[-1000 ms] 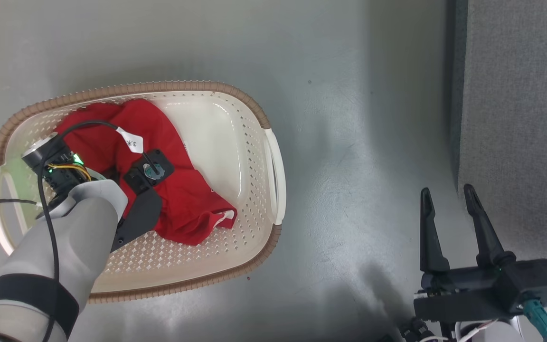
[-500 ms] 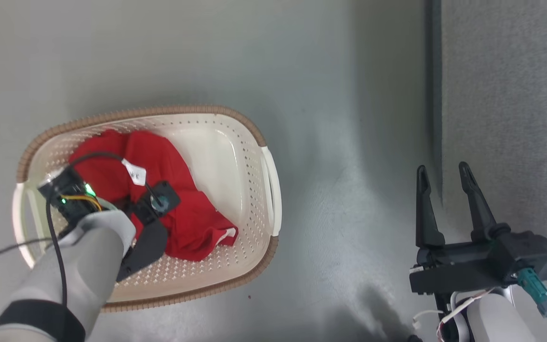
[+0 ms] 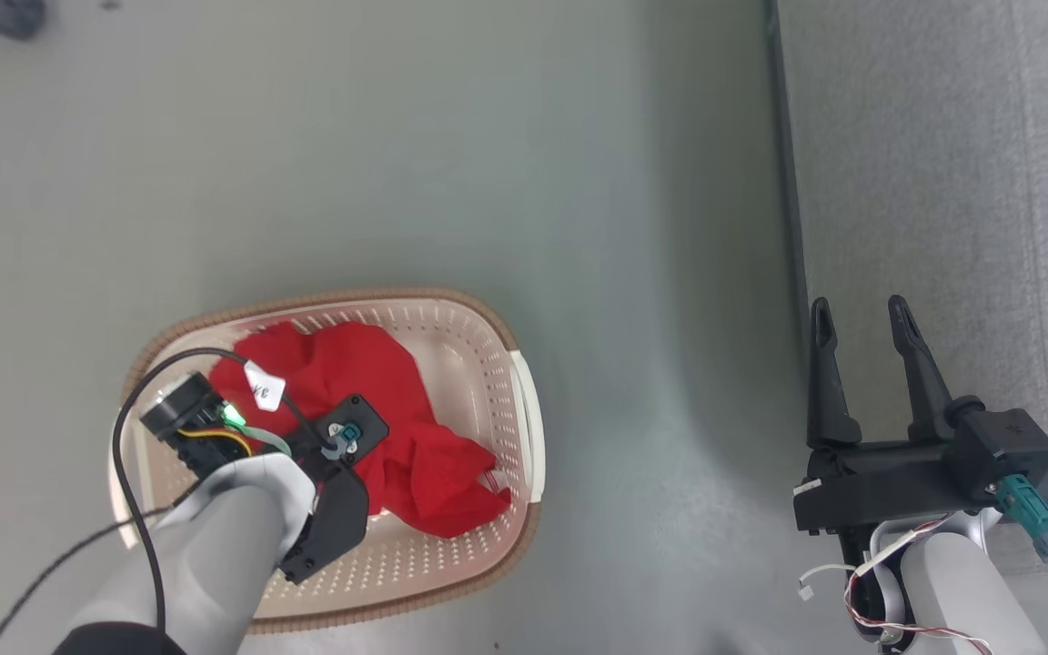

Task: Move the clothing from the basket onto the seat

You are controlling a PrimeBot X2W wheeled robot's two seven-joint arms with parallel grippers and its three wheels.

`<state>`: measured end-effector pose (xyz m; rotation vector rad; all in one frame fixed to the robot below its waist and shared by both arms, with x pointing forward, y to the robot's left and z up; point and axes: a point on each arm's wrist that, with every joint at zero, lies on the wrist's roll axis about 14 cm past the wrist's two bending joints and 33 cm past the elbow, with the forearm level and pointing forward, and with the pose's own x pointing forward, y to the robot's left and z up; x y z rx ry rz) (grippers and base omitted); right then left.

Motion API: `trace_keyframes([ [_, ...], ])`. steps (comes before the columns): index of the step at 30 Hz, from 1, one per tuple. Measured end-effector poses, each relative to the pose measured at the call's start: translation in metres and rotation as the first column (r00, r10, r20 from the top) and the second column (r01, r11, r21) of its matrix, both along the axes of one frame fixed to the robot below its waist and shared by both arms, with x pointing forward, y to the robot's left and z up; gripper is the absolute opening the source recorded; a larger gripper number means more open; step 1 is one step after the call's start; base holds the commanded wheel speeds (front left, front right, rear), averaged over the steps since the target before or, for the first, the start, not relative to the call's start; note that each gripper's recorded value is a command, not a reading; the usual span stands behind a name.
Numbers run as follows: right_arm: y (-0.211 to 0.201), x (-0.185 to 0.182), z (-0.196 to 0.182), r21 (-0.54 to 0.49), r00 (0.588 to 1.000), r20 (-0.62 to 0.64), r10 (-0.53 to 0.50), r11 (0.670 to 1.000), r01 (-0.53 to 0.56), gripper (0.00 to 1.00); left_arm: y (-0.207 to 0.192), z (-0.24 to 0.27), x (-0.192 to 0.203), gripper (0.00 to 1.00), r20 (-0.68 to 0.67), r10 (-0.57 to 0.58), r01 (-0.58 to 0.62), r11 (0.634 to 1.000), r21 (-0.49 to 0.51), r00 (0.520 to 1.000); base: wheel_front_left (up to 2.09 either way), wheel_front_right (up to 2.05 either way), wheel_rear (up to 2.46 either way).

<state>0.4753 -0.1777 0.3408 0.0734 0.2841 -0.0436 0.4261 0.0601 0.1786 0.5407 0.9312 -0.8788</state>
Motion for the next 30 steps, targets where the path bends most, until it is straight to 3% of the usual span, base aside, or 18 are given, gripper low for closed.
trace_keyframes([
  [13,0.003,0.001,0.051,0.031,0.995,0.096,0.007,0.999,-0.010,1.00,0.000,0.076,0.002,0.00,0.143,0.170,-0.142,0.972,-0.189,0.975,0.00,0.00,0.00],
  [20,0.016,-0.009,0.071,0.060,0.991,0.128,0.049,0.997,-0.057,1.00,0.007,0.110,-0.007,0.00,0.175,0.284,-0.231,0.935,-0.269,0.943,0.00,0.00,0.00],
  [30,0.031,-0.034,0.096,0.087,0.981,0.167,0.098,0.990,-0.114,1.00,0.020,0.153,-0.028,0.00,0.188,0.444,-0.349,0.853,-0.388,0.876,0.00,0.00,0.00],
])
